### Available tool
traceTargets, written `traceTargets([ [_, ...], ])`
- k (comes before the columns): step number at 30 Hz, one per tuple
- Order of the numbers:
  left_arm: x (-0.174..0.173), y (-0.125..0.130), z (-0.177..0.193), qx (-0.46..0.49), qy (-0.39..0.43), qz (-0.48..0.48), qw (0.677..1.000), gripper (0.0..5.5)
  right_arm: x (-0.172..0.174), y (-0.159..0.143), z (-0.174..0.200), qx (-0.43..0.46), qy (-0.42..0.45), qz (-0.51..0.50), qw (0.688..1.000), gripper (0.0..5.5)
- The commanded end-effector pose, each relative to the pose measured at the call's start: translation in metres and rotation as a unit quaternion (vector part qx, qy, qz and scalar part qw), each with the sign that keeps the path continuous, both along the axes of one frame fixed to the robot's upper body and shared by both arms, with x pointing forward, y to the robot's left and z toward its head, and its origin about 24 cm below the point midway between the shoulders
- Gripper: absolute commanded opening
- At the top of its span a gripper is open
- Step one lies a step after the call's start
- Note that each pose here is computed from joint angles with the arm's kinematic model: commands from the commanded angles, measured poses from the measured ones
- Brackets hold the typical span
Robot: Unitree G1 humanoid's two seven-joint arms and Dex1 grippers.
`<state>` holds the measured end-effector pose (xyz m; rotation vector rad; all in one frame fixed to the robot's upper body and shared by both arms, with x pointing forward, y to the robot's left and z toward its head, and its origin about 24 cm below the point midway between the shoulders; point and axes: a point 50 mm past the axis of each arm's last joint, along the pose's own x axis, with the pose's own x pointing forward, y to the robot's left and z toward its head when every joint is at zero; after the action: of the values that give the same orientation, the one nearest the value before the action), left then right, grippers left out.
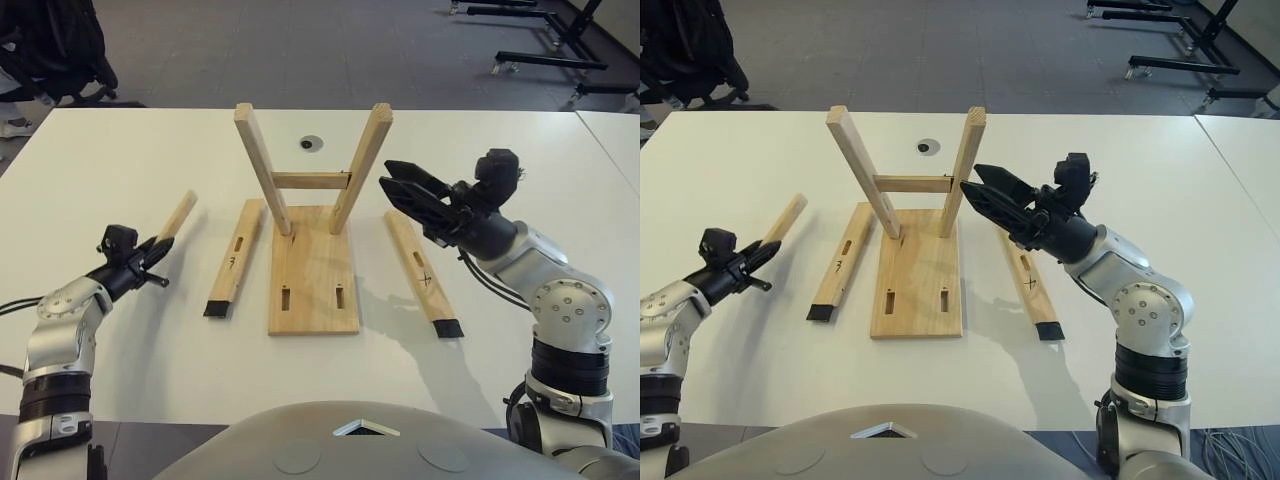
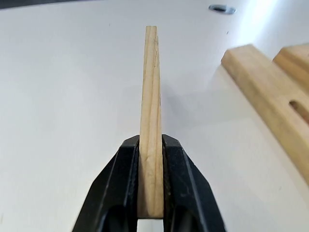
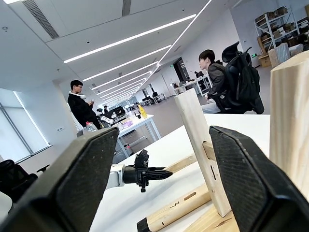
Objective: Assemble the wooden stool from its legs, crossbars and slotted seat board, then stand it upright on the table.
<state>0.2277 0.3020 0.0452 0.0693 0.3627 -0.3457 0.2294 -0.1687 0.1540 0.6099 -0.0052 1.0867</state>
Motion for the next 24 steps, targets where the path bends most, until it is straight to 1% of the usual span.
traceTargets([
  [1, 0.015, -0.017, 0.041, -0.133, -0.118, -0.021, 0.984, 0.39, 0.006, -0.003, 0.015, 0.020, -0.032, 0.017, 0.999, 3.45],
  [2, 0.017, -0.026, 0.056, -0.204, -0.149, -0.045, 0.967, 0.39, 0.007, -0.002, 0.020, 0.028, -0.044, 0.023, 0.998, 3.45],
  [3, 0.016, -0.036, 0.072, -0.281, -0.175, -0.081, 0.940, 0.39, 0.010, 0.000, 0.026, 0.040, -0.057, 0.035, 0.997, 3.45],
  [4, 0.013, -0.045, 0.083, -0.334, -0.186, -0.118, 0.916, 0.39, 0.013, 0.003, 0.032, 0.051, -0.068, 0.045, 0.995, 3.45],
  [5, 0.009, -0.054, 0.094, -0.382, -0.189, -0.157, 0.891, 0.39, 0.016, 0.005, 0.038, 0.065, -0.077, 0.051, 0.994, 3.45],
  [6, 0.003, -0.064, 0.102, -0.424, -0.173, -0.206, 0.865, 0.39, 0.019, 0.006, 0.045, 0.083, -0.088, 0.059, 0.991, 3.45],
  [8, -0.012, -0.086, 0.117, -0.490, -0.140, -0.310, 0.803, 0.39, 0.020, 0.009, 0.061, 0.124, -0.115, 0.077, 0.983, 3.45],
  [9, -0.017, -0.092, 0.122, -0.507, -0.129, -0.339, 0.782, 0.39, 0.020, 0.010, 0.065, 0.138, -0.123, 0.084, 0.979, 3.45],
  [10, -0.023, -0.099, 0.131, -0.535, -0.123, -0.371, 0.749, 0.39, 0.020, 0.012, 0.070, 0.151, -0.132, 0.092, 0.975, 3.45],
  [11, -0.027, -0.104, 0.139, -0.553, -0.117, -0.396, 0.724, 0.39, 0.019, 0.014, 0.074, 0.162, -0.137, 0.101, 0.972, 3.45],
  [12, -0.031, -0.112, 0.144, -0.561, -0.099, -0.420, 0.707, 0.39, 0.018, 0.018, 0.076, 0.170, -0.140, 0.114, 0.969, 3.45],
  [14, -0.032, -0.126, 0.147, -0.554, -0.061, -0.449, 0.698, 0.39, 0.016, 0.025, 0.077, 0.172, -0.143, 0.137, 0.965, 3.45],
  [18, -0.027, -0.142, 0.148, -0.576, -0.011, -0.480, 0.662, 0.39, 0.013, 0.045, 0.073, 0.145, -0.148, 0.177, 0.962, 3.45],
  [21, -0.022, -0.147, 0.145, -0.585, 0.018, -0.485, 0.650, 0.39, 0.012, 0.061, 0.075, 0.133, -0.171, 0.198, 0.956, 3.45],
  [24, -0.020, -0.150, 0.143, -0.596, 0.042, -0.497, 0.629, 0.39, 0.010, 0.068, 0.078, 0.151, -0.191, 0.222, 0.944, 3.45],
])
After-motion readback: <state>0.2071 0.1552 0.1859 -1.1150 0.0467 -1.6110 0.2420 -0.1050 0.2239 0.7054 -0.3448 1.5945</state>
